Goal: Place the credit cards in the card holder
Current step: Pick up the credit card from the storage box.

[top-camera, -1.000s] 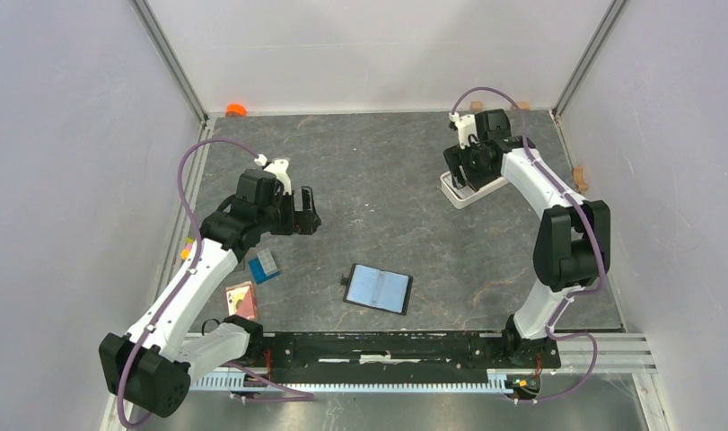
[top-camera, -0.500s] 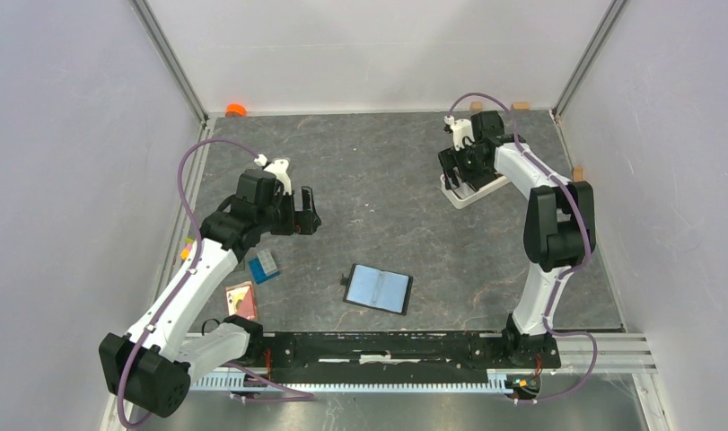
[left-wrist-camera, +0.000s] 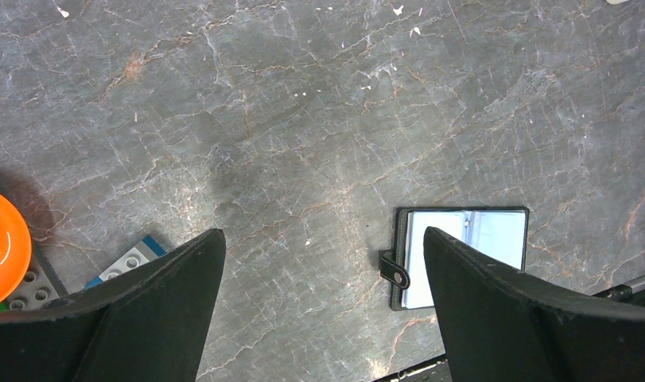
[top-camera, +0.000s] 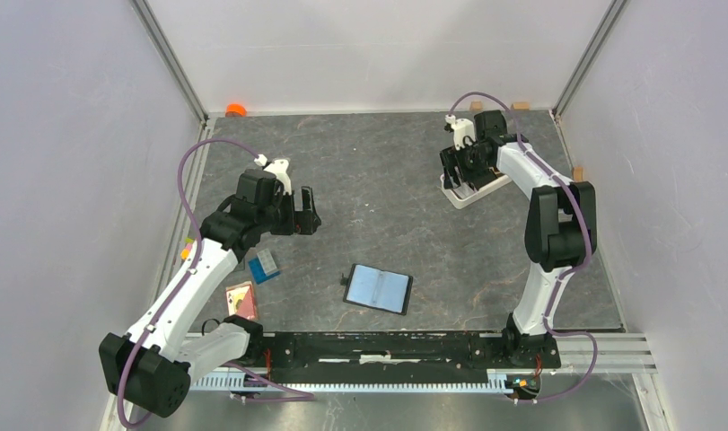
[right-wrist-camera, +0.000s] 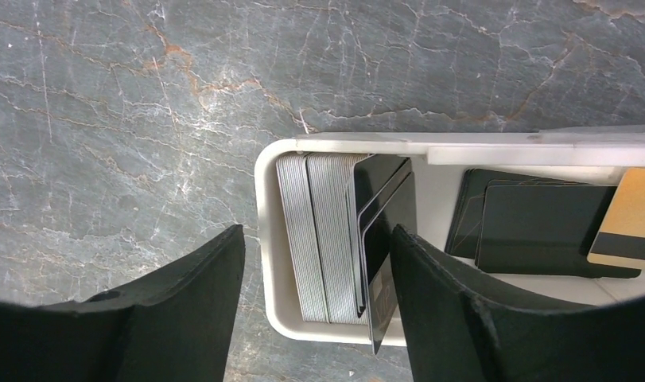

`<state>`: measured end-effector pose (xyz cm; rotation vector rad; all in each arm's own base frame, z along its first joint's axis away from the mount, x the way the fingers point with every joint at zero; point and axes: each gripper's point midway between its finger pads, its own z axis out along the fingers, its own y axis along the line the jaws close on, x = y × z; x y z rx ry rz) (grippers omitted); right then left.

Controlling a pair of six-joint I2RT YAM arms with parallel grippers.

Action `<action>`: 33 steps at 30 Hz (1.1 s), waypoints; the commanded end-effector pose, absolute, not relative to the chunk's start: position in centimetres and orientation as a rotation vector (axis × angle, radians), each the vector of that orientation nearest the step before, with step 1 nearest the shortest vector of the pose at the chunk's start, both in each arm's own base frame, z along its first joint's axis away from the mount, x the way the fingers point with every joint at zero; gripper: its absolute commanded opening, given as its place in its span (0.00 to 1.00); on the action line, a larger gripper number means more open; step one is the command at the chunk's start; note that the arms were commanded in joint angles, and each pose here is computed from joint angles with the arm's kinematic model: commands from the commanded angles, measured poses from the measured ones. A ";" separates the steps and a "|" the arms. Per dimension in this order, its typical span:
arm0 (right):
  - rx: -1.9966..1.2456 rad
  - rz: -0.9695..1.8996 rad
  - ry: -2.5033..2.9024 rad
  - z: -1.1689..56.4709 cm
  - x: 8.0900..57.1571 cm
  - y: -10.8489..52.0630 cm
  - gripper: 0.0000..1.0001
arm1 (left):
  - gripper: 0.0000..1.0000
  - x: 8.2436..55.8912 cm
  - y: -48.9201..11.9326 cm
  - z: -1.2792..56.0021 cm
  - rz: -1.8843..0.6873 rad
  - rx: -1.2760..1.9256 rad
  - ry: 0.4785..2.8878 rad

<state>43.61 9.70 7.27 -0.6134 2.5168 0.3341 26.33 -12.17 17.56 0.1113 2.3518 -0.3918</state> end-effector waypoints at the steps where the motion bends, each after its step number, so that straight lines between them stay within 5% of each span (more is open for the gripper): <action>1: -0.626 0.372 2.458 9.9 43.6 10.5 0.69 | 1.00 27.0 -12.4 18.2 -0.400 0.159 2.309; 14: -0.614 0.368 2.426 11.5 43.5 10.5 0.63 | 1.00 27.0 -12.4 18.1 -0.399 0.159 2.311; 33: -0.546 0.245 2.419 13.3 44.0 9.0 0.24 | 1.00 27.0 -12.5 18.0 -0.405 0.160 2.314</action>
